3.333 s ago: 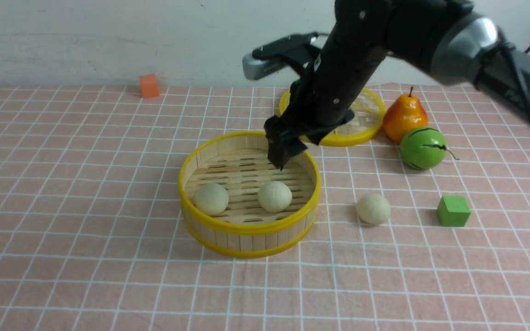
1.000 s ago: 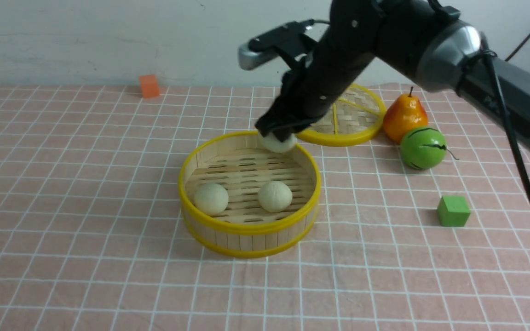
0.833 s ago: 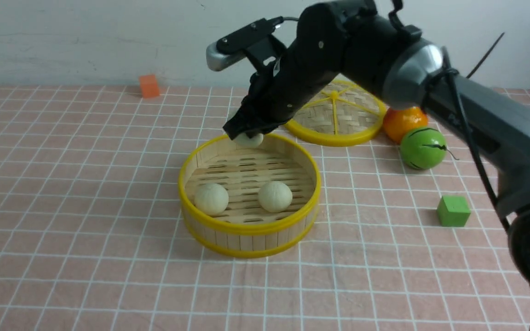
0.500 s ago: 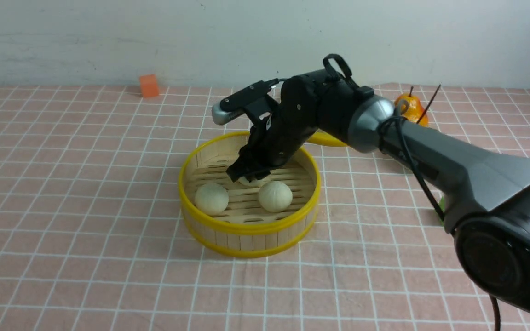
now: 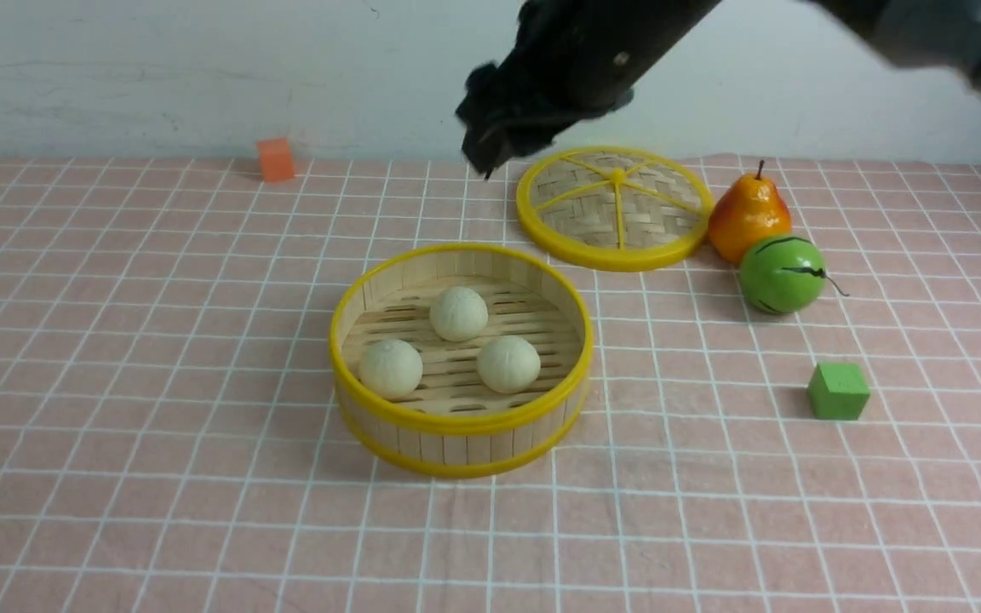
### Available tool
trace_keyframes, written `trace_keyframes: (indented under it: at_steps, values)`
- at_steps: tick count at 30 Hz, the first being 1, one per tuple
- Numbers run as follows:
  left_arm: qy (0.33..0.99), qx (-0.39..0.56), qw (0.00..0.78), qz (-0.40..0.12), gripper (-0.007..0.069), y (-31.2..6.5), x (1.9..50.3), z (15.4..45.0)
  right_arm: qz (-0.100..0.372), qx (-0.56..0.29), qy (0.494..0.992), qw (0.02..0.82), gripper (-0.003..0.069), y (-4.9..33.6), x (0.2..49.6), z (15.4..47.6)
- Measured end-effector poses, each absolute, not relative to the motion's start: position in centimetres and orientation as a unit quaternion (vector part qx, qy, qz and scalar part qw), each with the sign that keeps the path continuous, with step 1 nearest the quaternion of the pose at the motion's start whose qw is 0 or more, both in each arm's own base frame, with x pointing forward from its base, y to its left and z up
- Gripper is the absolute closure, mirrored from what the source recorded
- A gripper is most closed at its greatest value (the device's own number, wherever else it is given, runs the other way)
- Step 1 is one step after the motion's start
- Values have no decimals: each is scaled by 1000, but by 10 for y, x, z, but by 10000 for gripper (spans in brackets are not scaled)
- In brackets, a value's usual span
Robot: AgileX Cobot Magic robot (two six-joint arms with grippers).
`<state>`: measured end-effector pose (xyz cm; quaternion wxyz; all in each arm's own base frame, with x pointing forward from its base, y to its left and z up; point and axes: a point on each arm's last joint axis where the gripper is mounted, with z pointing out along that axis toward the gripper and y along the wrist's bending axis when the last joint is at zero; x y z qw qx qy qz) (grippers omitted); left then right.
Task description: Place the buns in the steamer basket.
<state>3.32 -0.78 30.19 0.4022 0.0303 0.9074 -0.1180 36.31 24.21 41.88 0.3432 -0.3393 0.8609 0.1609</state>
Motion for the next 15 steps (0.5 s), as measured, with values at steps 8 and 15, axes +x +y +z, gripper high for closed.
trace_keyframes:
  at_steps: [8, 15]
  values:
    - [907, 30, 403, -118, 568, -8, 33, 302, 168, -362, 826, 398, 675, 178, 255, 499]
    - [908, 30, 402, -118, 568, -8, 33, 301, 175, -347, 817, 426, 677, 135, 186, 471]
